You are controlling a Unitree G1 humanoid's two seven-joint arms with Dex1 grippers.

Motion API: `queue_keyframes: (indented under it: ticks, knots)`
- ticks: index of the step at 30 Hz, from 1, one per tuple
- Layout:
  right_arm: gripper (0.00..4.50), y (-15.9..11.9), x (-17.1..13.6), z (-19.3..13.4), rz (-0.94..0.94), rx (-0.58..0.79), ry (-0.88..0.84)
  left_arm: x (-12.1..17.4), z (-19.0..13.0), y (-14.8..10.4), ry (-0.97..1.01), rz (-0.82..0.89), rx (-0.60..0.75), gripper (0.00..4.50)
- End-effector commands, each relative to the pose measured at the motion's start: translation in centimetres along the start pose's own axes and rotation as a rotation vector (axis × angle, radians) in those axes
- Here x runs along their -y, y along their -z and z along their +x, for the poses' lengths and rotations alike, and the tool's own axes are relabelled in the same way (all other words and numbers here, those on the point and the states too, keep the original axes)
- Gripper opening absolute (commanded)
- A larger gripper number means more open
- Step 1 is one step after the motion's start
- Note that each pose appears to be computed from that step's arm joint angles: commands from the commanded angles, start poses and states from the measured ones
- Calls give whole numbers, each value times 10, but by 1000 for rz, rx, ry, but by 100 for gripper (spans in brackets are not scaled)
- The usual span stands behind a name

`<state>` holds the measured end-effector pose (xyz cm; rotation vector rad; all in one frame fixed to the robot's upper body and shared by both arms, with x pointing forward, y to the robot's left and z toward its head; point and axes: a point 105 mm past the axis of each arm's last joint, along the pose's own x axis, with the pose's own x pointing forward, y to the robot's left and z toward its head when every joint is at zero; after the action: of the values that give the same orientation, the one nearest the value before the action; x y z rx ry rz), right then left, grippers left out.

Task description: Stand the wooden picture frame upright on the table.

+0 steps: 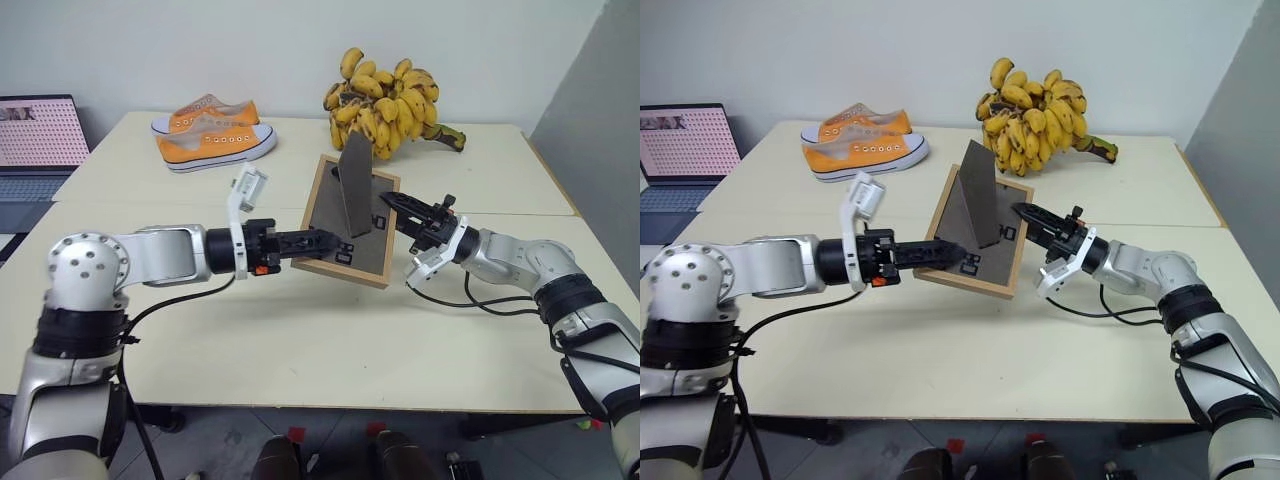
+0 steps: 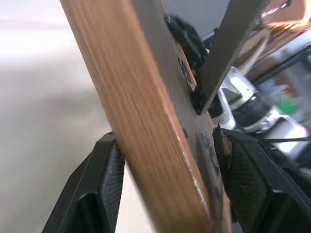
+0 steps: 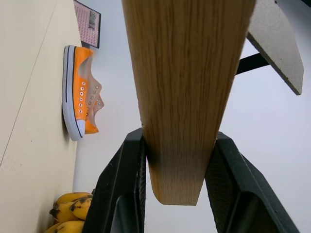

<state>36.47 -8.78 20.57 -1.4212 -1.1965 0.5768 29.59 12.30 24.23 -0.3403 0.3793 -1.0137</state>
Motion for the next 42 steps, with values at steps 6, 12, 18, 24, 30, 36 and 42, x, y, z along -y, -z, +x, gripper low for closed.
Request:
queue_keyframes:
  ticks: [6, 12, 18, 24, 30, 36, 42]
  knots:
    - [152, 22, -5, -1, 199, -124, -22, 34, -57, 7, -57, 455, 96, 294]
    - [152, 23, -13, 13, 537, -175, -13, 39, -79, 39, -156, 486, 53, 294]
    - [152, 5, -15, 38, 1179, -81, -14, 34, -85, 52, -213, 477, 41, 294]
    - [152, -23, -30, 46, 1548, -6, -111, 31, -87, 45, -232, 481, 69, 294]
    - [152, -46, -56, 32, 1771, -27, -255, 26, -94, 50, -263, 482, 14, 294]
    - [152, -54, -67, 23, 1858, -56, -300, 17, -109, 55, -321, 488, -24, 294]
    - [152, -64, -72, 19, 1906, -60, -324, 15, -109, 49, -322, 501, -20, 294]
